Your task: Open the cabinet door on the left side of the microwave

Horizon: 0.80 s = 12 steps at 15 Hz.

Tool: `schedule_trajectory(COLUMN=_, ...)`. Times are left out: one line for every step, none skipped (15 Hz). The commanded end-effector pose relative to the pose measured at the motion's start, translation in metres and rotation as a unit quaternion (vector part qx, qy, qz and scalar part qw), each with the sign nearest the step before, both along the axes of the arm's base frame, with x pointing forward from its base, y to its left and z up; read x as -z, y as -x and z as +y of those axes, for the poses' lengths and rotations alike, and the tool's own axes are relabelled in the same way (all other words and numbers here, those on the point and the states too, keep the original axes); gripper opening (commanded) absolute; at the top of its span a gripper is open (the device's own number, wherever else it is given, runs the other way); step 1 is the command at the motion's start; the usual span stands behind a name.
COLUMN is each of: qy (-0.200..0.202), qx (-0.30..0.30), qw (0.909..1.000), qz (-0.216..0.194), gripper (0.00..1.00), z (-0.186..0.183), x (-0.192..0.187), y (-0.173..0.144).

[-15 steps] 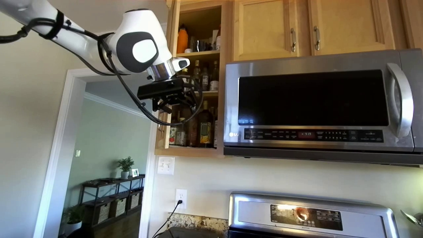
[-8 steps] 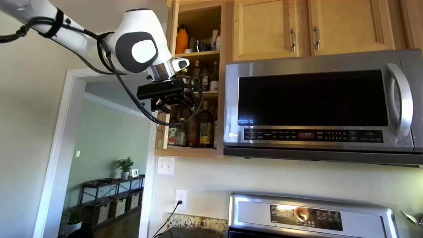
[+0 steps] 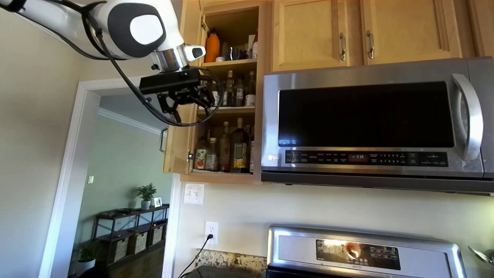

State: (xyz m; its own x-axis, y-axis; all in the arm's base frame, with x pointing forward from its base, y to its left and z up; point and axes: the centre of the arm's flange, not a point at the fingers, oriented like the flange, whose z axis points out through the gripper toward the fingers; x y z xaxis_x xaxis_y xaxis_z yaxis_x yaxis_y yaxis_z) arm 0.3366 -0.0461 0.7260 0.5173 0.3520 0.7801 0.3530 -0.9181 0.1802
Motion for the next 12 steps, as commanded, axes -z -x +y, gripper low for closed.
schedule_trajectory(qy=-0.003, qx=-0.008, qw=0.9999, qz=-0.010, gripper=1.00, z=-0.009, x=-0.008, y=0.025)
schedule_trajectory(qy=-0.005, qx=-0.005, qw=0.9999, qz=-0.013, gripper=1.00, z=-0.011, x=-0.009, y=0.025)
schedule_trajectory(qy=-0.008, qx=-0.004, qw=0.9999, qz=-0.015, gripper=1.00, z=-0.012, x=-0.010, y=0.023)
schedule_trajectory(qy=-0.012, qx=-0.003, qw=0.9998, qz=-0.014, gripper=1.00, z=-0.012, x=-0.009, y=0.017)
schedule_trajectory(qy=-0.016, qx=-0.003, qw=0.9998, qz=-0.012, gripper=1.00, z=-0.011, x=-0.007, y=0.011)
schedule_trajectory(qy=-0.019, qx=-0.005, qw=0.9998, qz=-0.010, gripper=1.00, z=-0.009, x=-0.004, y=0.003)
schedule_trajectory(qy=-0.019, qx=-0.012, qw=0.9997, qz=-0.010, gripper=1.00, z=-0.006, x=-0.001, y=-0.004)
schedule_trajectory(qy=-0.023, qx=-0.020, qw=0.9995, qz=-0.007, gripper=1.00, z=-0.001, x=0.002, y=-0.013)
schedule_trajectory(qy=-0.026, qx=-0.025, qw=0.9993, qz=-0.002, gripper=1.00, z=0.005, x=0.005, y=-0.020)
schedule_trajectory(qy=-0.029, qx=-0.037, qw=0.9989, qz=0.004, gripper=1.00, z=0.014, x=0.009, y=-0.030)
schedule_trajectory(qy=-0.031, qx=-0.049, qw=0.9983, qz=0.008, gripper=1.00, z=0.023, x=0.012, y=-0.037)
schedule_trajectory(qy=-0.033, qx=-0.058, qw=0.9976, qz=0.018, gripper=1.00, z=0.033, x=0.015, y=-0.044)
